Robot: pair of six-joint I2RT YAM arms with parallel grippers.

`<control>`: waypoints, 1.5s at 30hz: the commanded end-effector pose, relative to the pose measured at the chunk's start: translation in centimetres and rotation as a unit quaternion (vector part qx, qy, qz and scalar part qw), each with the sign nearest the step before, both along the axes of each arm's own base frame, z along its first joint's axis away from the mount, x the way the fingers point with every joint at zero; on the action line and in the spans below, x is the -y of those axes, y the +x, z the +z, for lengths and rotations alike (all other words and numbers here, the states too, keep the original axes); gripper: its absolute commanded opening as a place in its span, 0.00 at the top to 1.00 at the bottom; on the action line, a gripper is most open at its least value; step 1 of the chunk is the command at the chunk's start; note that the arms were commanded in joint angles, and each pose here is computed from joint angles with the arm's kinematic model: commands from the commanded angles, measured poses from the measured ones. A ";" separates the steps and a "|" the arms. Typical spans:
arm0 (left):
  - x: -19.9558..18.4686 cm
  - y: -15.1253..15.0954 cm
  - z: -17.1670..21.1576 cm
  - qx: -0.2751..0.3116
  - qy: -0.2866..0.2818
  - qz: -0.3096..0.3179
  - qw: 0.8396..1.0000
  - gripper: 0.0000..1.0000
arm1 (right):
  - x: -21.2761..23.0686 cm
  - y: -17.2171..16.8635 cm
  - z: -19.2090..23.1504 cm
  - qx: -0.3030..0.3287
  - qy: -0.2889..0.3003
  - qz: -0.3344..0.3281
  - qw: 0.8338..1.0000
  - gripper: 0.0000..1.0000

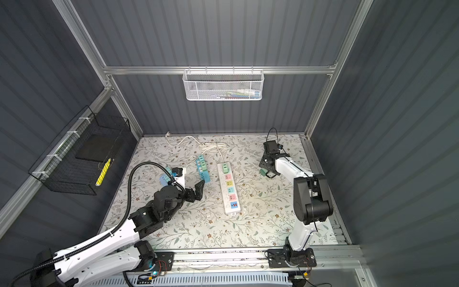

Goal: Insert the plug
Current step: 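Grasp a green cube among the loose cubes with the right gripper, then lift the green cube and carry it toward the white strip with the right gripper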

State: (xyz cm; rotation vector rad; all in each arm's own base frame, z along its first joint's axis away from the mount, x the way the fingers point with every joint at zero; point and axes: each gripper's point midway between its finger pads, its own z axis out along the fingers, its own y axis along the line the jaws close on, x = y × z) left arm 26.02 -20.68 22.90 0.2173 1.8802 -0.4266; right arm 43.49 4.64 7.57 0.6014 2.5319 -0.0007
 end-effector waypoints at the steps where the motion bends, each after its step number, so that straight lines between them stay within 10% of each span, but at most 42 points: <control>1: 0.7 0.2 2.0 0.014 -0.020 -0.008 1.000 0.00 | -0.6 0.1 -1.1 -0.028 0.022 -0.010 0.999 0.23; 25: 0.6 0.3 1.5 0.014 -0.013 -0.008 1.000 0.00 | -0.8 -0.5 -4.8 -0.066 0.039 -0.001 0.997 0.57; 45: 2.6 0.9 -0.3 -0.020 -0.019 -0.020 0.999 0.00 | -4.7 -7.9 -3.5 -0.057 0.016 0.080 0.995 0.61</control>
